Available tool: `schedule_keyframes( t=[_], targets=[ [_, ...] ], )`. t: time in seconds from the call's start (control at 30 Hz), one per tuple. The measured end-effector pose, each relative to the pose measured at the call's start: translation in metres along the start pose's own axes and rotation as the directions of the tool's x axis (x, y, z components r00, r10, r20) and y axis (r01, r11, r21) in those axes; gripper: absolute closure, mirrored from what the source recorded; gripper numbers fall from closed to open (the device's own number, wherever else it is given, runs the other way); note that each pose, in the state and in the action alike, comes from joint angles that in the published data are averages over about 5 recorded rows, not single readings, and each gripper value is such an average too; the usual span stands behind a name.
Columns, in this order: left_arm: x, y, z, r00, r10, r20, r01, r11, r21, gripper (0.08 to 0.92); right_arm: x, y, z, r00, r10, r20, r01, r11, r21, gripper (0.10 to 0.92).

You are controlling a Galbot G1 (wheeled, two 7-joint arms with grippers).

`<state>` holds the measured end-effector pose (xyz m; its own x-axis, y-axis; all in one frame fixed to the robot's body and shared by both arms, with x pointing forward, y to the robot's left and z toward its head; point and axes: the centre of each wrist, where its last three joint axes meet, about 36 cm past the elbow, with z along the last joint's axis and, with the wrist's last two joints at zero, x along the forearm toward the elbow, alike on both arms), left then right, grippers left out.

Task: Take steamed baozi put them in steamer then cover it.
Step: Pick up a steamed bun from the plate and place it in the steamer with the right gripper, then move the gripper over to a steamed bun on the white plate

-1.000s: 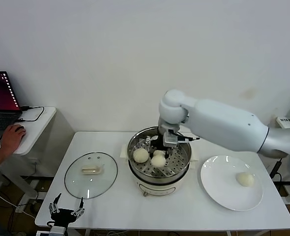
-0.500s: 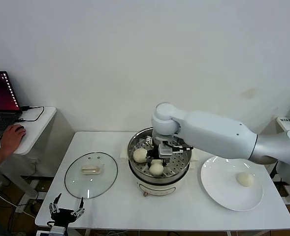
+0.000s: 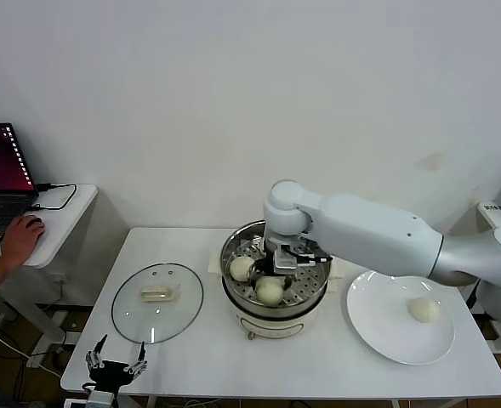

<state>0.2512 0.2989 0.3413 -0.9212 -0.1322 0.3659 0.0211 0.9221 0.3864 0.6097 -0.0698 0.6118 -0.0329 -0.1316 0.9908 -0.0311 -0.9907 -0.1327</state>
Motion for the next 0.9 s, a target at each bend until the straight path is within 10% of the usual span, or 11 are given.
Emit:
schedule_keyframes(
  t=[0.37,0.9],
  targets=[
    [-0.002,-0.002,-0.003,0.9998,0.017,0.012,-0.017,1.000,-0.004,0.177,0.068,0.077,0.028,0.982,0.173,-0.073,-0.188,0.904,-0.384,0.199],
    [0.004,-0.002,-0.013,0.9982,0.053,0.030,-0.053,0.998,0.014,0.177,0.097,0.270,0.029,0.961,0.114,-0.252,-0.275,0.308,-0.911,0.200]
  ],
)
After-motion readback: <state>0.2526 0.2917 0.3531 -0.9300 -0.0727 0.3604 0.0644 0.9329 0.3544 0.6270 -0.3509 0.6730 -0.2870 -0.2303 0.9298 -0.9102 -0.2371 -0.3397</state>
